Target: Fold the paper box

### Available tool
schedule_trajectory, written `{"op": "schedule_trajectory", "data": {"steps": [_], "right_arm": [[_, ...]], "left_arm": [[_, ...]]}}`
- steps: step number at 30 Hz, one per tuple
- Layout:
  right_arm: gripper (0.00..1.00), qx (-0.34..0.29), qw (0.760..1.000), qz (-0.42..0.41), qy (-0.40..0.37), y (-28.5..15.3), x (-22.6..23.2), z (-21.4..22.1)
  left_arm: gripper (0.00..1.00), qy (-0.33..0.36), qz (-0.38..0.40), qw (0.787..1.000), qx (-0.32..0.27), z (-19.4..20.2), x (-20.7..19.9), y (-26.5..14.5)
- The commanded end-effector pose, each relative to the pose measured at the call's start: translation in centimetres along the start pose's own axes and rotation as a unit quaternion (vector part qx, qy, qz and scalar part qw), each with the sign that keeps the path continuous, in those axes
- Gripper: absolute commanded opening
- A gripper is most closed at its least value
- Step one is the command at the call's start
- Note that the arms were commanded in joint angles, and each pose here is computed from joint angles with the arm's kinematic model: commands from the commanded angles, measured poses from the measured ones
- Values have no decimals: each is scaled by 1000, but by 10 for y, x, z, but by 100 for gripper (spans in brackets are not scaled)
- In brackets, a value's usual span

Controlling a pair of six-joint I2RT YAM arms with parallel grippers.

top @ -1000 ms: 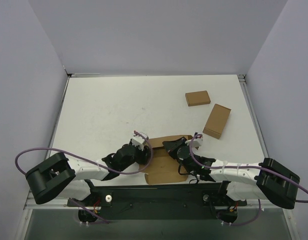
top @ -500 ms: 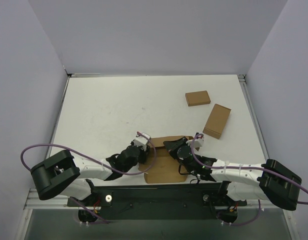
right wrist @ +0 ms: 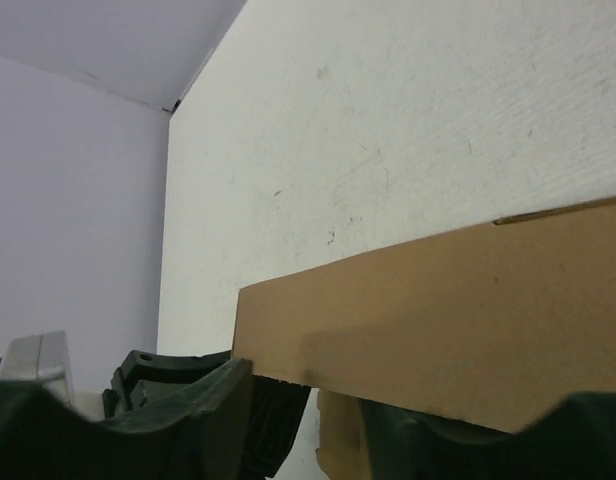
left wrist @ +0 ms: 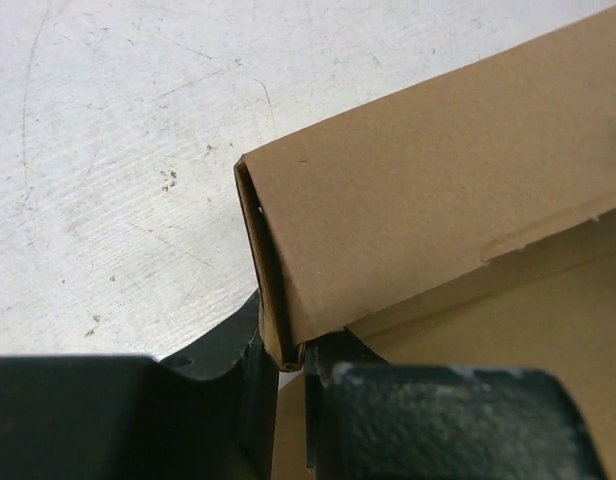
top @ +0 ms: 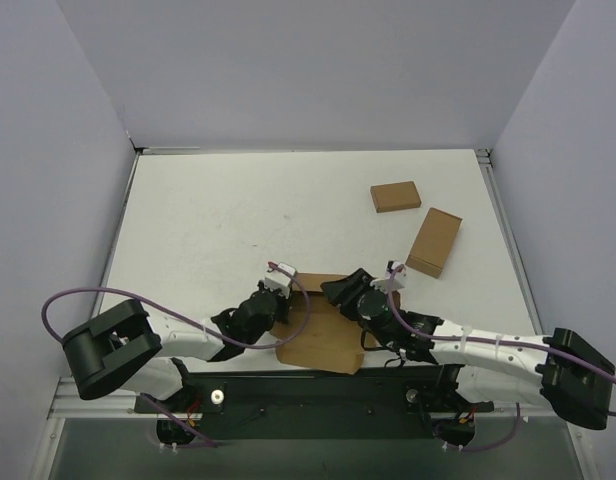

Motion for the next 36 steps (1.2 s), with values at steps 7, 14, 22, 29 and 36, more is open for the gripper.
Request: {"op": "schedule_trajectory", "data": {"steps": [7,14,22,29,36], "right_arm": [[79,-68,978,-27,-198,-60,31,-61],[80,-50,944,7,-327,-79,3,-78],[75,-16,934,29,-356,-75,-11,-69],[53,14,931,40,-363,-64,-20,-53],[3,18,922,64,-380,-60,-20,-39]], "left_arm": [[5,-97,85,990,48,-23,24,-2],[5,-113,110,983,94,-28,35,-6],[5,-135,108,979,107,-29,39,-6],[4,-136,104,979,110,-28,41,-5],[0,-154,37,978,135,-25,51,-1]]}}
Point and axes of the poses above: each gripper's point midway between its finger pads, its own y axis out along the fingers, its own x axis along the line the jaws close on, z = x × y, the point moved 9 cm from there along -y, back along the fingers, and after that the axes turned 15 degrees about y, right-handed, at the moved point
